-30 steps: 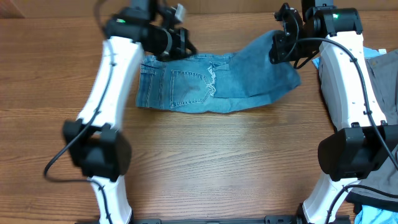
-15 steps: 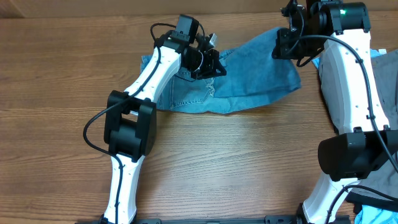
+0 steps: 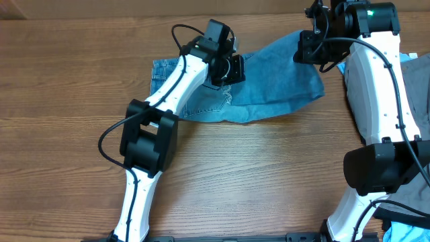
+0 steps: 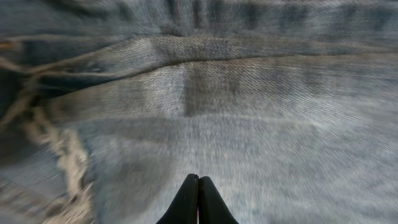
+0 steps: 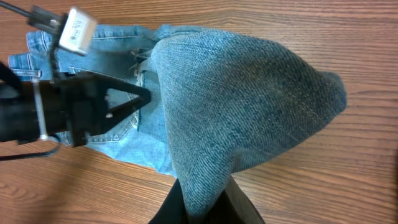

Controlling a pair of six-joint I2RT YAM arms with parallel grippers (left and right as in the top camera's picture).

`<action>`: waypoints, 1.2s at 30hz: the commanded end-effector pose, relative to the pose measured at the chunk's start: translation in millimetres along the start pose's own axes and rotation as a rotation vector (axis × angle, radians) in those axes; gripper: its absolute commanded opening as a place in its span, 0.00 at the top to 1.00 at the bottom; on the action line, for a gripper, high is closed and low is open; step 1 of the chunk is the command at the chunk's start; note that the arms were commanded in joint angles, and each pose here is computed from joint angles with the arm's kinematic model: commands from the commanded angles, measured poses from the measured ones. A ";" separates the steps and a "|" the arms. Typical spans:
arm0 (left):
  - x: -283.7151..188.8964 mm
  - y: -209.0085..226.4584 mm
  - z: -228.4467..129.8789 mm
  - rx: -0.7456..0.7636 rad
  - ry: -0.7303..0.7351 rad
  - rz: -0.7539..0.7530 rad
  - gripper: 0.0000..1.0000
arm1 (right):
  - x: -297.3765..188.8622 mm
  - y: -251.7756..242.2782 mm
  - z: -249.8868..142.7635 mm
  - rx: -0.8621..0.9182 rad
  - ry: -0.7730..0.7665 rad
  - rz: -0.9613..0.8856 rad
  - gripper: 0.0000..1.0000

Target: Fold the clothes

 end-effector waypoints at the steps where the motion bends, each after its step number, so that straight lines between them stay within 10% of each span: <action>1: 47.0 22.5 -24.1 -0.069 0.082 -0.022 0.96 | -25.0 8.7 7.5 -0.008 -0.075 0.021 0.96; 14: 17.2 -4.5 29.3 0.013 -0.036 -0.165 0.96 | -24.8 7.5 3.6 -0.003 -0.057 0.016 0.96; 21: 23.9 25.4 22.8 -0.038 -0.043 0.053 0.96 | -24.6 6.9 1.4 -0.001 -0.048 0.013 0.96; 36: 59.6 36.4 36.0 -0.031 -0.126 0.033 0.96 | -24.4 5.6 -3.5 0.006 -0.027 0.007 0.96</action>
Point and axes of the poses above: each gripper's point midway between its finger pads, its own x axis out along the fingers, its own y axis along the line the jaws close on, z = x × y, the point moved 2 cm from there along -x, back along the fingers, and after that the axes turned 12 degrees about x, right-handed, at the moved point
